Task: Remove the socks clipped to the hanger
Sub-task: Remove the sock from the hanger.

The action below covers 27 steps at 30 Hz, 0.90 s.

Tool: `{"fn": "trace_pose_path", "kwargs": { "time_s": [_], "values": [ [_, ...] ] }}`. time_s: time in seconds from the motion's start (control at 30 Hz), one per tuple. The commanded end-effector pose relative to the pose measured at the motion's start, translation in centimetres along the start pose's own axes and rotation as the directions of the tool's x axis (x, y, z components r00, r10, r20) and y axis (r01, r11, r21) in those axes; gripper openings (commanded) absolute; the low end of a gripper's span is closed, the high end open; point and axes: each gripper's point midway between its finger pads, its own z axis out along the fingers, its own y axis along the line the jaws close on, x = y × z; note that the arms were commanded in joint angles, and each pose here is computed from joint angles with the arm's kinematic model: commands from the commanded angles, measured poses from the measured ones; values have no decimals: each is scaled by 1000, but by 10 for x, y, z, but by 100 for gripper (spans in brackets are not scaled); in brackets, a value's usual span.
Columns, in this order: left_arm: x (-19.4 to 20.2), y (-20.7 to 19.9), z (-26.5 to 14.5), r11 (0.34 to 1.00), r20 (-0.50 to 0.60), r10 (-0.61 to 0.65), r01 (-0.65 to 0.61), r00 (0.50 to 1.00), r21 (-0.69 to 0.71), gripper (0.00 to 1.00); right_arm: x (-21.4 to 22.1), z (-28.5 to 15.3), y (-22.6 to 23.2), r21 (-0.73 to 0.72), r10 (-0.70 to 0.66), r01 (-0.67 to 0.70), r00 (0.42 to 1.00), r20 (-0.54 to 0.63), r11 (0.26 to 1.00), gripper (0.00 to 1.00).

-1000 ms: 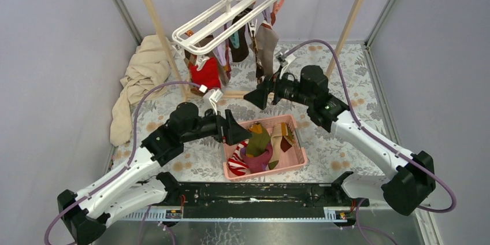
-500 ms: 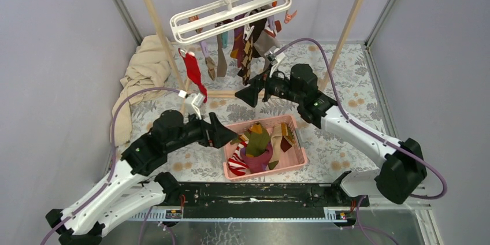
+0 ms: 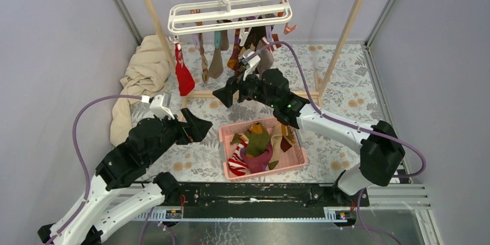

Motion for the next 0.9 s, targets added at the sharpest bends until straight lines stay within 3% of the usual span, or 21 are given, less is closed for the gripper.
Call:
{"fn": "trace_pose_path", "kwargs": {
  "time_s": [0.0, 0.57, 0.87],
  "values": [
    [-16, 14, -13, 997, 74, -19, 24, 997, -76, 99, -43, 5, -8, 95, -38, 23, 986, 161, 995, 94],
    [-14, 16, 5, 996, 94, 1, 7, 996, -88, 99, -31, -73, -40, 338, -92, 53, 991, 100, 940, 94],
    [-39, 36, 16, 974, 213, 50, 0, 976, -228, 99, -43, -83, -30, 305, -77, 31, 987, 141, 952, 94]
  ]
}}
